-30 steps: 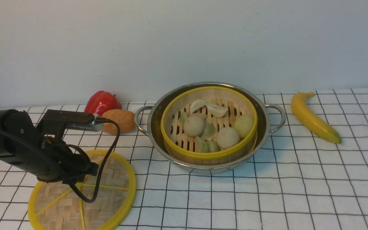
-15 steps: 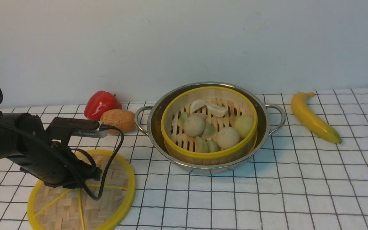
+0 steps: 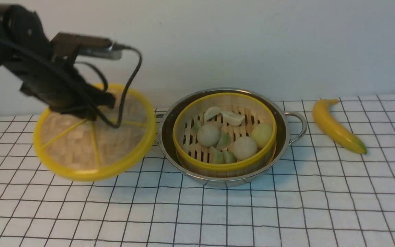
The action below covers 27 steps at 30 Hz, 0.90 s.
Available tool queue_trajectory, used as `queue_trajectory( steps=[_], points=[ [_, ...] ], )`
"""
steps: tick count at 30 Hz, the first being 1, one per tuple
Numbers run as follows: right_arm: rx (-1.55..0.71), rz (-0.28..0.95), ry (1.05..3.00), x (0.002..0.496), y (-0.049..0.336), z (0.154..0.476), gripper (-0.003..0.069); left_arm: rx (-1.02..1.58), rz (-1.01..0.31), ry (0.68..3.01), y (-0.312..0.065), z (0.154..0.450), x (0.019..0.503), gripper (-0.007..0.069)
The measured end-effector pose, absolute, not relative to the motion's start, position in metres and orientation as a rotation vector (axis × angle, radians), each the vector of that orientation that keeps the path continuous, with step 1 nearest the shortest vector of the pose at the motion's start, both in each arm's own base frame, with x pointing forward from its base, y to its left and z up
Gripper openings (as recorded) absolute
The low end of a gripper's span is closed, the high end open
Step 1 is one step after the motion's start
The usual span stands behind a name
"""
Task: Place the steamer in the pot on the white tablecloth, and put the lid on the steamer.
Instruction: 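Place the yellow bamboo steamer lid onto the steamer in the pot with the left gripper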
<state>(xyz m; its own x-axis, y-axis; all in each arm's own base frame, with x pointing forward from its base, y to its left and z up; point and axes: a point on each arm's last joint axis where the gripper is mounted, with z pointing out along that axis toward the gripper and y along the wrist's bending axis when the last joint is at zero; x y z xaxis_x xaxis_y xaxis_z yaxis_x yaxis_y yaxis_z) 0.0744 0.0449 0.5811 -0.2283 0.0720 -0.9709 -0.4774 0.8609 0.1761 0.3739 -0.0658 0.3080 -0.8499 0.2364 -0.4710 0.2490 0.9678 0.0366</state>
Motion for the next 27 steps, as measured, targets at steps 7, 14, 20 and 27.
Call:
queue_trajectory(
  steps=[7, 14, 20, 27],
  points=[
    [-0.3, 0.546, 1.741, 0.074, 0.046, 0.581, 0.0429, 0.622, -0.246, 2.469, -0.178, 0.313, 0.396, 0.0117],
    [-0.303, 0.598, 1.741, 0.073, 0.048, 0.581, 0.0429, 0.781, -0.255, 2.484, -0.237, 0.281, 0.414, 0.0117],
    [-0.307, 0.611, 1.74, 0.072, 0.049, 0.581, 0.0429, 0.809, -0.209, 2.533, -0.244, 0.262, 0.424, 0.0117],
    [-0.307, 0.611, 1.741, 0.072, 0.049, 0.581, 0.0429, 0.822, -0.163, 2.537, -0.243, 0.256, 0.428, 0.0117]
  ],
)
